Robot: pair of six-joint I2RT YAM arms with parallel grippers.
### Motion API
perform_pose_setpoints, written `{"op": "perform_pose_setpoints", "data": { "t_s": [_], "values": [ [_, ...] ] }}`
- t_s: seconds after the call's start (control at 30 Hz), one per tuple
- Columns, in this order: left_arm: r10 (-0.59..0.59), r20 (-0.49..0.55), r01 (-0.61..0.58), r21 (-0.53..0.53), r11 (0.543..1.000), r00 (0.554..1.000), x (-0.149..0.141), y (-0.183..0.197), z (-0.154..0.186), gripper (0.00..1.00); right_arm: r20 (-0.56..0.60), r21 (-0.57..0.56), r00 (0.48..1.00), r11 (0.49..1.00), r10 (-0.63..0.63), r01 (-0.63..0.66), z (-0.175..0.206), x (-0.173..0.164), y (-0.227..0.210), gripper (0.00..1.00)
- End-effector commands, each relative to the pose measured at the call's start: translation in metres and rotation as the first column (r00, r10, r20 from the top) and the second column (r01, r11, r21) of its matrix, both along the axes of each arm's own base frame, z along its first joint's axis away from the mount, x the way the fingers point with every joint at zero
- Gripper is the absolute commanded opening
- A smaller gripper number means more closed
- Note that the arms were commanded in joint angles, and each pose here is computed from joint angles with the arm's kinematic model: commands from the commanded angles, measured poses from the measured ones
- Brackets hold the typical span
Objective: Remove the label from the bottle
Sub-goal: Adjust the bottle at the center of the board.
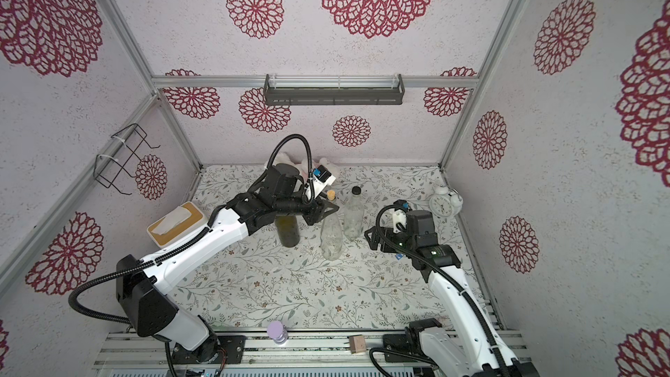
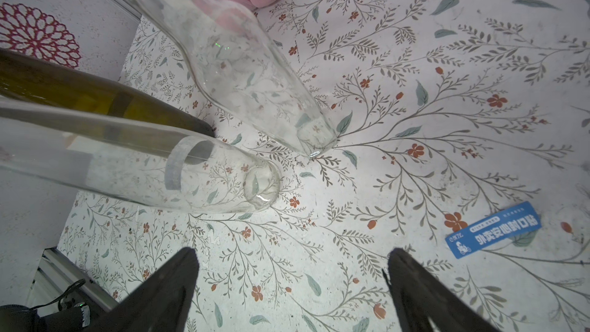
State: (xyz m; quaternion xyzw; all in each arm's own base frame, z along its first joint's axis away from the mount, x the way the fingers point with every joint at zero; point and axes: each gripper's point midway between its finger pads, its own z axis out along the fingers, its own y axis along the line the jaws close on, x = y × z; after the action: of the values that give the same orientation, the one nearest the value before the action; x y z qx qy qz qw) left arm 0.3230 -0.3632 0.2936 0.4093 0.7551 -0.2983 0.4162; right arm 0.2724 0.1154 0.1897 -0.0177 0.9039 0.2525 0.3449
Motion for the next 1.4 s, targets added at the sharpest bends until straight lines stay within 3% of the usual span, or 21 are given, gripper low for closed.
{"op": "perform_pose_setpoints", "data": {
  "t_s": [0.0, 0.1, 0.4, 0.67, 0.8, 1.03, 1.23, 1.37],
  "values": [
    [0.01, 0.011, -0.01, -0.007, 1.0, 1.0, 0.006, -0.001, 0.005, 0.34, 0.05, 0.011, 0.998, 1.0, -0.028, 0.028, 0.016, 0.004, -0.003, 0.95],
    [0.031, 0.017, -0.031, -0.011, 0.999, 0.999, 0.008, -0.001, 0.008, 0.28, 0.053, -0.006, 0.998, 1.0, -0.025, 0.025, 0.02, 0.003, -0.005, 0.95],
    [0.096, 0.058, -0.097, 0.025, 0.995, 0.994, 0.009, -0.003, 0.009, 0.22, 0.07, -0.028, 0.997, 1.0, -0.012, 0.014, 0.026, 0.008, -0.005, 0.95],
    [0.314, 0.166, -0.328, 0.063, 0.942, 0.935, 0.023, 0.008, 0.025, 0.09, 0.088, -0.012, 0.996, 1.0, 0.0, 0.001, 0.032, 0.01, -0.001, 0.94],
    [0.477, 0.199, -0.494, 0.047, 0.868, 0.856, 0.029, 0.016, 0.038, 0.07, 0.096, -0.007, 0.995, 1.0, 0.011, -0.01, 0.033, 0.011, 0.001, 0.94],
    [0.729, 0.093, -0.726, -0.068, 0.684, 0.678, 0.032, 0.036, 0.056, 0.05, 0.101, 0.0, 0.994, 0.999, 0.05, -0.051, 0.034, 0.011, 0.007, 0.94],
    [0.799, 0.091, -0.797, -0.072, 0.6, 0.594, 0.024, 0.032, 0.049, 0.07, 0.105, -0.016, 0.991, 0.997, 0.08, -0.079, 0.037, 0.008, 0.009, 0.94],
    [0.819, 0.079, -0.816, -0.065, 0.574, 0.569, 0.019, 0.026, 0.039, 0.09, 0.101, -0.015, 0.99, 0.995, 0.095, -0.094, 0.036, 0.007, 0.01, 0.94]
  ]
}}
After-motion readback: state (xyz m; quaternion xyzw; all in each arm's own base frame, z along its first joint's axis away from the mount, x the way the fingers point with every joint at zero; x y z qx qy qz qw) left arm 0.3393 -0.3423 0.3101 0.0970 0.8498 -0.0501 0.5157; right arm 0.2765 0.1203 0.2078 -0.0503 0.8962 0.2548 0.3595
